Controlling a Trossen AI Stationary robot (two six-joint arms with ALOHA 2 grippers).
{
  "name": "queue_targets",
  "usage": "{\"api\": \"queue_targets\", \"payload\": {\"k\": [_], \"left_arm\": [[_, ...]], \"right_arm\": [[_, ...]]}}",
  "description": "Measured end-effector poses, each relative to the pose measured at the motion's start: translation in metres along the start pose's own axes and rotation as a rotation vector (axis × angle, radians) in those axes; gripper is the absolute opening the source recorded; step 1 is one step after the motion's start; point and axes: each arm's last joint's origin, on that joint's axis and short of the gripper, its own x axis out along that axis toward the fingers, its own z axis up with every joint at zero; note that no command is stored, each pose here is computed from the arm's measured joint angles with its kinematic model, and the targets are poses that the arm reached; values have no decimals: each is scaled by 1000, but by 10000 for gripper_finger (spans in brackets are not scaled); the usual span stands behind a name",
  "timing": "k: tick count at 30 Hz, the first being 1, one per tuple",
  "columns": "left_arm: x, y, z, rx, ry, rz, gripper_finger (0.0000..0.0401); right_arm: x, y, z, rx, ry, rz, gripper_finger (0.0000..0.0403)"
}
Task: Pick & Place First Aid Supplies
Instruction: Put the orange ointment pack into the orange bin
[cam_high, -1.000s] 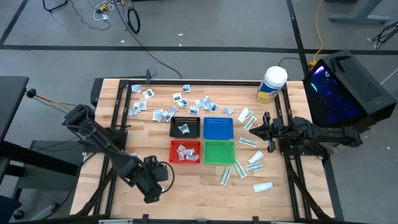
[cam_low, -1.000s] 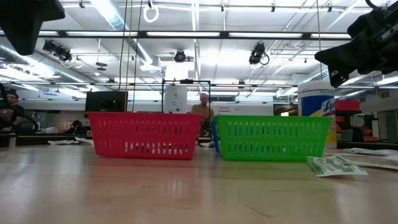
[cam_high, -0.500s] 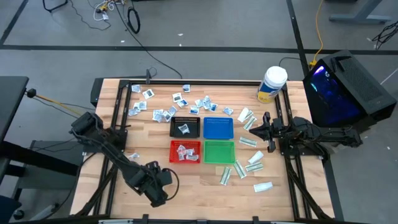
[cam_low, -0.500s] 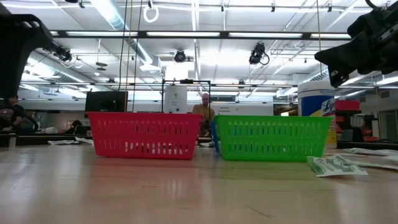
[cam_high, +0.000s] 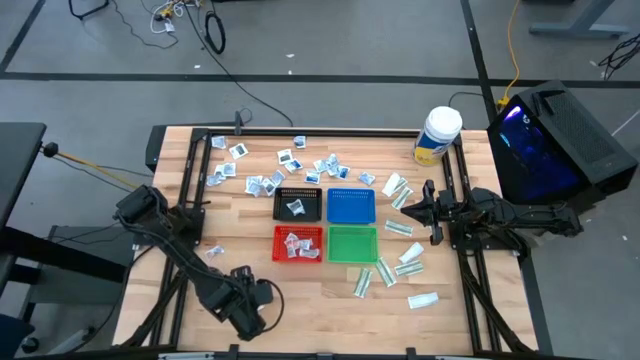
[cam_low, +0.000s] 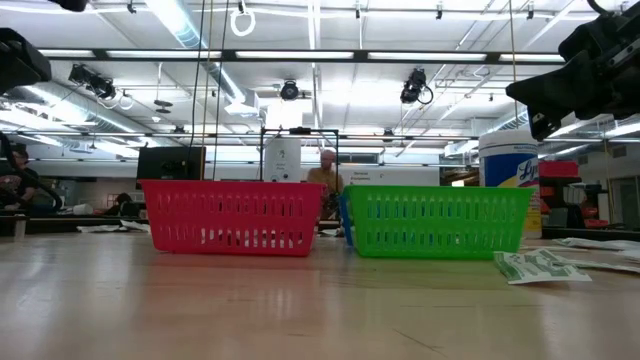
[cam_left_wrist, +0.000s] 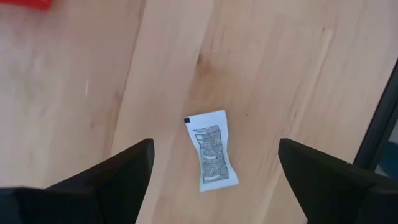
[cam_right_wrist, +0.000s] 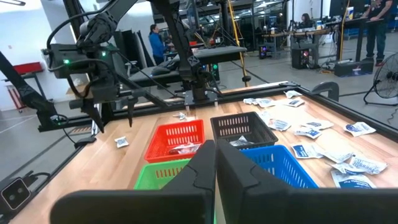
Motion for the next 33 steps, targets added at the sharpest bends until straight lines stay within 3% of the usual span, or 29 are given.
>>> {"api": "queue_targets", "payload": {"k": [13,28,33], "left_arm": [[20,13,-14,-93,94,5,351],[8,2,-7,-130,75,-38,351],[22,-1,-10,-125,110,-8,351]], "right_arm": [[0,0,0,0,0,0,18],[0,0,0,0,0,0,18],[0,0,0,0,0,0,18]]}}
